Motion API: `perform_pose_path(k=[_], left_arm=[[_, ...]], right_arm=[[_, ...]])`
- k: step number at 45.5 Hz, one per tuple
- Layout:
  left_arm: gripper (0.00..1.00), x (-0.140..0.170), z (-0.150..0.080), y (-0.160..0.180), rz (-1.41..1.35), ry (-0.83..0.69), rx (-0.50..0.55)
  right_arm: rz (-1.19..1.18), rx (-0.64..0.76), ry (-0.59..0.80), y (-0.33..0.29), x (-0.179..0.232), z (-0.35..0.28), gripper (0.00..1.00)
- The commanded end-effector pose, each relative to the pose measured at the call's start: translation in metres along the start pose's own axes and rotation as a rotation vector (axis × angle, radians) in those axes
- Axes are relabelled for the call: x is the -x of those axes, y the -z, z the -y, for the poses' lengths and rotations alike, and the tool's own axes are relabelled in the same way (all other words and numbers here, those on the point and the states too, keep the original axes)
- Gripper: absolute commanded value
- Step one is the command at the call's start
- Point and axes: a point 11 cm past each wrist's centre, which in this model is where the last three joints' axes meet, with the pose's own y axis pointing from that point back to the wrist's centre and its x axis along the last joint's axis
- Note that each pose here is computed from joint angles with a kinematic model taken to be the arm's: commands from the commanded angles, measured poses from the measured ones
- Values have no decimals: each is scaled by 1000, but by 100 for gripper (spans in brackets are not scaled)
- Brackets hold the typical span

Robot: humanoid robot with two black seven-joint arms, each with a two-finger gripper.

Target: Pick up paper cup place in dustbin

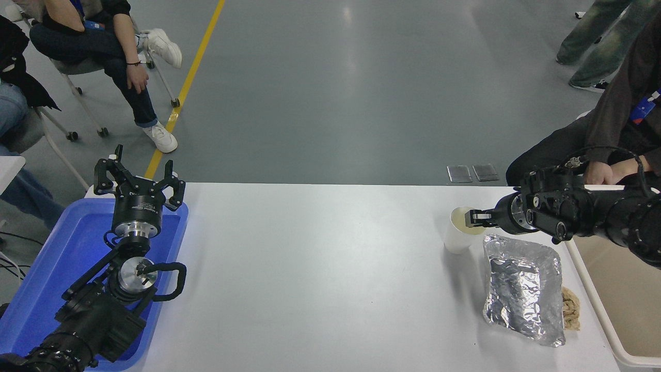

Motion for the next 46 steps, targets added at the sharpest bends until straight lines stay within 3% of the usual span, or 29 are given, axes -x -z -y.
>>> perform_pose_path(k=[1, 17, 27, 36, 46], left_arm=[[99, -1, 0, 0, 1, -1, 0], [99, 0, 0, 0, 0, 0, 0], [99, 0, 0, 0, 0, 0, 0], [99, 0, 0, 0, 0, 0, 0], [99, 0, 0, 0, 0, 0, 0]], right_arm=[[12, -20, -5, 4, 2, 2, 0], [12, -35, -10, 7, -25, -22, 0], [5, -30, -5, -14, -73, -113, 0], [-42, -73, -22, 7, -96, -206, 0], [-69, -25, -46, 5, -117, -254, 0]])
